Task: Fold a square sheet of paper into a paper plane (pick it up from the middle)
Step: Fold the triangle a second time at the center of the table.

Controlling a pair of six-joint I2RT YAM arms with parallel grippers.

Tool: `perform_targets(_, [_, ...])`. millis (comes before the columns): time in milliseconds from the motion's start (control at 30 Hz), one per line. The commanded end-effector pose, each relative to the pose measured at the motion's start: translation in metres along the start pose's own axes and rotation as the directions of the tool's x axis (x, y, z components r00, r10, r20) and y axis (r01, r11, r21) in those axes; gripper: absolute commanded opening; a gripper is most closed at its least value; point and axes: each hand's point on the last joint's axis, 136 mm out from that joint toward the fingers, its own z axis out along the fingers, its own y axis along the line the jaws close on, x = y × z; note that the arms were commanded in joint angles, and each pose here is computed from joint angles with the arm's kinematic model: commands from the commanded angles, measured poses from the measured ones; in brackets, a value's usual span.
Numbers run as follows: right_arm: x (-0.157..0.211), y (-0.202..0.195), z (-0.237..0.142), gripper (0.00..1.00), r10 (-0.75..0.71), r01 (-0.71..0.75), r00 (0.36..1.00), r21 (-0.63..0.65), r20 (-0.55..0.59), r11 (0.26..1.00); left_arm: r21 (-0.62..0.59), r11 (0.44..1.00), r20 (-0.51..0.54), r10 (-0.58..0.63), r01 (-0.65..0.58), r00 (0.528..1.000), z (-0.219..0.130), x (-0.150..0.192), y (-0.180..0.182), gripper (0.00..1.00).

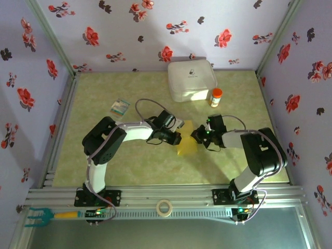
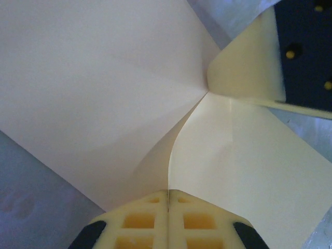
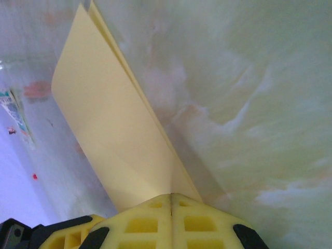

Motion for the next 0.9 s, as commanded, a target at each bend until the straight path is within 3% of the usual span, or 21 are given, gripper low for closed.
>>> perform_targets(0, [-0.015, -0.015, -0.007, 0.02, 0.039, -0.042, 0.997, 0.049, 0.07, 0.998, -0.055, 0.998, -0.123, -0.038, 0.031, 0.992, 0.01, 0.035, 0.02, 0.04])
perform_targets(233, [-0.02, 0.011, -0.023, 0.03, 0.019, -0.014, 0.995, -0.049, 0.094, 0.999, -0.052, 0.998, -0.124, -0.038, 0.031, 0.992, 0.01, 0.034, 0.019, 0.03])
perform_targets(500, [0.02, 0.03, -0.016, 0.03, -0.076, 0.076, 0.997, -0.058, -0.009, 0.995, -0.05, 0.998, -0.12, -0.036, 0.03, 0.992, 0.008, 0.033, 0.018, 0.03])
perform_targets(733, [0.035, 0.015, 0.006, 0.01, -0.067, 0.065, 0.995, -0.026, -0.076, 0.998, -0.05, 0.998, -0.121, -0.037, 0.031, 0.992, 0.009, 0.033, 0.018, 0.03])
perform_targets(867, [0.038, -0.01, 0.01, 0.0, -0.058, 0.064, 0.994, 0.059, -0.089, 0.996, -0.047, 0.998, -0.121, -0.04, 0.035, 0.992, 0.01, 0.033, 0.018, 0.04])
